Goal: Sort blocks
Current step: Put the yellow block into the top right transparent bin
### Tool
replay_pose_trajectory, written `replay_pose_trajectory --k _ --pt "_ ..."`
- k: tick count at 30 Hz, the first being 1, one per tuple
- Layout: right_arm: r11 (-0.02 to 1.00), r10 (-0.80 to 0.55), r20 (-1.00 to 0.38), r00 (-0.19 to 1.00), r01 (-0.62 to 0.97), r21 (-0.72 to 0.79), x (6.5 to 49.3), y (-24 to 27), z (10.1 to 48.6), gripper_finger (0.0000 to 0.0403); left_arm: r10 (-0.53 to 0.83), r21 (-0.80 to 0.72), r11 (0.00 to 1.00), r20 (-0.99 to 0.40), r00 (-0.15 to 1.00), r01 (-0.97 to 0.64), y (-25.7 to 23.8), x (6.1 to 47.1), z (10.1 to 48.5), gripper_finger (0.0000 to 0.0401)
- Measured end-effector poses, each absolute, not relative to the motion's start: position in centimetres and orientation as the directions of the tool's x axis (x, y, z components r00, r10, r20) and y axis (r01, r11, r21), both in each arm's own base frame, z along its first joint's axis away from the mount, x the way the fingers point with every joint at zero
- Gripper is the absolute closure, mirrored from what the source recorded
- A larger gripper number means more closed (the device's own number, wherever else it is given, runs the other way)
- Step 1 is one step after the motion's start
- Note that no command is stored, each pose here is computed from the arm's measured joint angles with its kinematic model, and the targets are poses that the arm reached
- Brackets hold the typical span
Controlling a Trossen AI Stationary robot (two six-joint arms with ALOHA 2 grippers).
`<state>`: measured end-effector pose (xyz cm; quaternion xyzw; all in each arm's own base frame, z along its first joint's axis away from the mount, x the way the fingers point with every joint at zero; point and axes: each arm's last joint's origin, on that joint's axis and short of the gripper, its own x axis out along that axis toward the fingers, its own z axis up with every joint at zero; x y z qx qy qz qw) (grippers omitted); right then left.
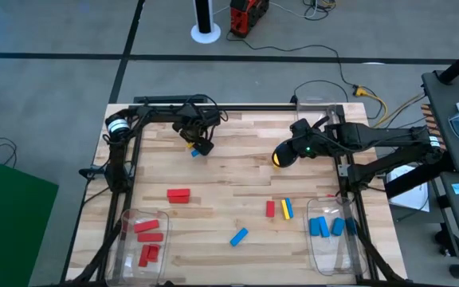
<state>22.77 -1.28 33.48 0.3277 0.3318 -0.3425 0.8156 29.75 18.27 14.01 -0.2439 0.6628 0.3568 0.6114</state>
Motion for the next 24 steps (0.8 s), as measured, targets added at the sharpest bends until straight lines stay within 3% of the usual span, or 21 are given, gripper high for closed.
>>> replay_pose_trajectory --k 7,16,20,24 --pt "0.550 -0.341 -0.766 0.545 0.776 0.307 22.8 -1.3 33.4 0.0394 0.113 0.169 0.627 -0.986 -0.127 -0.760 18.3 29.9 14.2 0.0332" --pt "0.542 -0.341 -0.767 0.544 0.780 0.313 22.8 -1.3 33.4 0.0394 0.121 0.168 0.675 -0.986 -0.116 -0.719 18.4 30.0 16.3 0.0332" --pt "0.512 -0.333 -0.768 0.546 0.789 0.339 22.8 -1.3 33.4 0.0394 0.152 0.160 0.751 -0.986 -0.067 -0.641 18.3 30.7 19.1 0.0332" --pt "0.475 -0.317 -0.774 0.549 0.798 0.371 22.8 -1.3 33.4 0.0394 0.189 0.129 0.827 -0.980 0.055 -0.547 18.0 31.8 22.6 0.0332"
